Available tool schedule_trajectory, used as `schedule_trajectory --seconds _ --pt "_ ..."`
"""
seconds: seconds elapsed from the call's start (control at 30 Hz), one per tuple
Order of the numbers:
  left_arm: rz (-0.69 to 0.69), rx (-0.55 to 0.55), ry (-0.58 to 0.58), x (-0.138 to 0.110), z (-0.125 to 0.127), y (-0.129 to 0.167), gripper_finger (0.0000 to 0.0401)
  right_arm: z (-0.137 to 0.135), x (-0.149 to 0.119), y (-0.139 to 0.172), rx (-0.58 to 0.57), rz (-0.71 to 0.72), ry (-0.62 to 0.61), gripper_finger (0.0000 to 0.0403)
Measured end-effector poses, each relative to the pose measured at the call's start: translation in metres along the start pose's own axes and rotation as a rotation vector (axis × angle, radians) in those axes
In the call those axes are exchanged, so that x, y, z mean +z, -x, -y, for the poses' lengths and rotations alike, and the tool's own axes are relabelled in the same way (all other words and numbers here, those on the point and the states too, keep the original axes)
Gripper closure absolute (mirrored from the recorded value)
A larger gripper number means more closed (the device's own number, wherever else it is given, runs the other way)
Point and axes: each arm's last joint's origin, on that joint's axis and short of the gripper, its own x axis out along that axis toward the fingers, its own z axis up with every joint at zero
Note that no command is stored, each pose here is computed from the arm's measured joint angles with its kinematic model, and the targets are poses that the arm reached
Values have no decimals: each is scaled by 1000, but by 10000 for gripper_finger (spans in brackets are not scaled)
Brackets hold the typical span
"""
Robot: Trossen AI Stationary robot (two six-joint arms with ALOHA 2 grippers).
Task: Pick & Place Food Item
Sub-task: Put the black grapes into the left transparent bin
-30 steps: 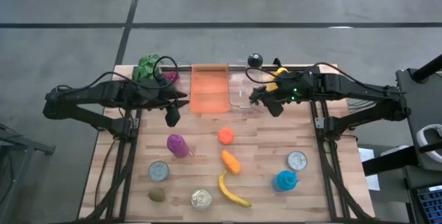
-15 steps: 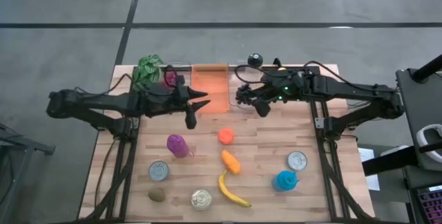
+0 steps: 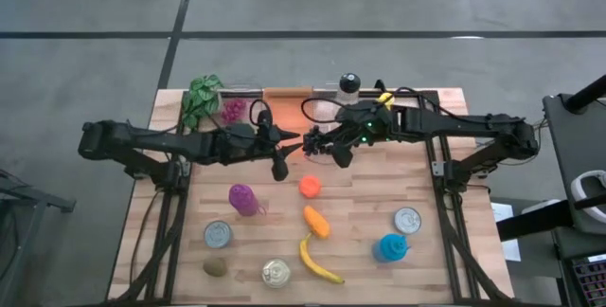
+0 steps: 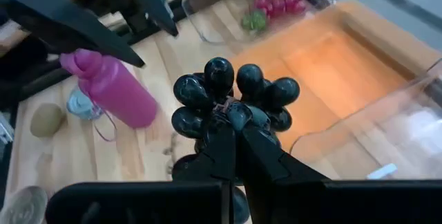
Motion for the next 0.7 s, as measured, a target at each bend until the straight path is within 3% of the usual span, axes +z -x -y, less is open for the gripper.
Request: schedule_trajectory --seconds 0.7 --pt "-39 2 -37 -11 4 -15 275 -8 14 -15 16 10 12 394"
